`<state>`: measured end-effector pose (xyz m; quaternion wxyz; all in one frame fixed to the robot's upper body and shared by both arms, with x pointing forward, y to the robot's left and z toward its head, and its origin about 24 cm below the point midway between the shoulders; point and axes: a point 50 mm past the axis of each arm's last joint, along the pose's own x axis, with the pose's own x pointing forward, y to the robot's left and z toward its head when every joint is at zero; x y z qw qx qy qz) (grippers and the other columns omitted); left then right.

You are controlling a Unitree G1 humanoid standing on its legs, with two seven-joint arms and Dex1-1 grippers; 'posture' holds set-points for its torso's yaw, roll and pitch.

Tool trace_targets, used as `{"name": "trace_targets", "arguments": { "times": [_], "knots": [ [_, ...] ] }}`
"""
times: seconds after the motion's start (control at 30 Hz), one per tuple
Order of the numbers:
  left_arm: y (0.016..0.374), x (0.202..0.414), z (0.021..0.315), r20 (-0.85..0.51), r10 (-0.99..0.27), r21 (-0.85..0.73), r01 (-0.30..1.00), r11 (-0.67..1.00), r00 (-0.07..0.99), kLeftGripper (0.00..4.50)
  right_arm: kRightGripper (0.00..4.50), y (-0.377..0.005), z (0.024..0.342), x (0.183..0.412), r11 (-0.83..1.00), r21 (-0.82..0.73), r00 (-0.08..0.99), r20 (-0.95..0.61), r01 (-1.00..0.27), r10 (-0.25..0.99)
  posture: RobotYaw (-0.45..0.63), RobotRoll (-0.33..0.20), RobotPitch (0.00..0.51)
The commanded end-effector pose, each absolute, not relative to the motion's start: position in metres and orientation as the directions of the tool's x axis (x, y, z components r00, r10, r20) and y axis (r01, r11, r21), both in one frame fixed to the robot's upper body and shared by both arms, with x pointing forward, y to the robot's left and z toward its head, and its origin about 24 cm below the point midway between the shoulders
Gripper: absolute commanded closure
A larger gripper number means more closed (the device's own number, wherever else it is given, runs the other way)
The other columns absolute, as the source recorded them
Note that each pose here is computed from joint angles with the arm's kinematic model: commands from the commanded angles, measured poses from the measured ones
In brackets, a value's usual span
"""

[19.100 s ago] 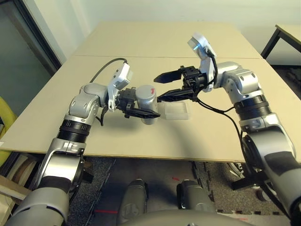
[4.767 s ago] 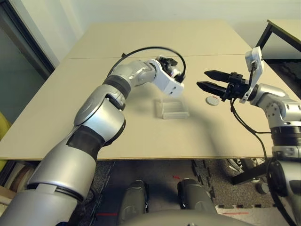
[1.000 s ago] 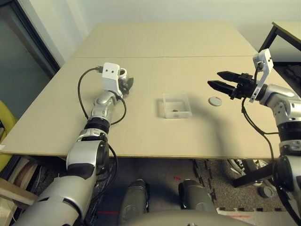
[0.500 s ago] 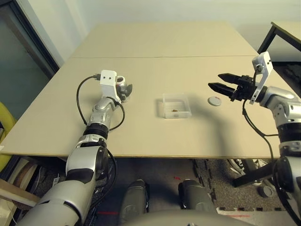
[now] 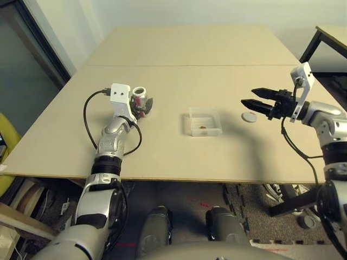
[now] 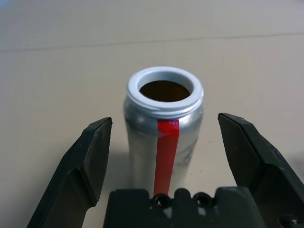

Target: Pour the medicine from the bottle into the box.

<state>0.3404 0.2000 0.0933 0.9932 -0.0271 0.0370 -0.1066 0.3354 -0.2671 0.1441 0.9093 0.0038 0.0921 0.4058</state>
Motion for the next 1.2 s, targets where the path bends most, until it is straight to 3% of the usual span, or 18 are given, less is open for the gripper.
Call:
{"name": "trace_targets", "arguments": {
  "times": [0.03,0.23,0.4,0.67,0.8,0.93,1.2],
  "knots": [
    [0.2,0.326,0.096,-0.092,-0.196,-0.089,0.188,0.978,0.976,0.02,0.0,-0.274,0.147,0.335,0.673,0.054,0.653,-0.192,-0.738,0.732,0.04,0.0,0.037],
    [0.212,0.301,0.102,-0.101,-0.137,-0.104,0.127,0.986,0.985,0.02,0.0,-0.289,0.148,0.333,0.701,0.049,0.679,-0.206,-0.712,0.704,0.06,0.0,0.04],
    [0.246,0.295,0.104,-0.103,0.015,-0.029,-0.018,0.999,0.995,0.02,0.0,-0.304,0.141,0.335,0.788,0.016,0.768,-0.208,-0.616,0.605,0.06,0.0,0.039],
    [0.277,0.303,0.108,-0.066,0.123,0.031,-0.122,0.992,0.99,0.02,0.0,-0.321,0.131,0.342,0.928,0.028,0.919,-0.131,-0.372,0.372,0.05,0.0,0.035],
    [0.285,0.311,0.106,-0.035,0.109,0.123,-0.104,0.987,0.993,0.02,0.0,-0.337,0.122,0.343,0.991,0.012,0.981,-0.142,-0.133,0.133,0.04,0.0,0.03],
    [0.297,0.318,0.109,-0.001,0.153,0.088,-0.152,0.984,0.988,0.02,0.0,-0.346,0.112,0.34,0.999,0.029,0.992,-0.123,0.033,-0.03,0.04,0.0,0.022],
    [0.313,0.328,0.106,-0.011,0.161,0.087,-0.16,0.983,0.987,0.02,0.0,-0.347,0.101,0.337,0.977,0.041,0.977,-0.06,0.208,-0.205,0.04,0.0,0.006]
  ]
}}
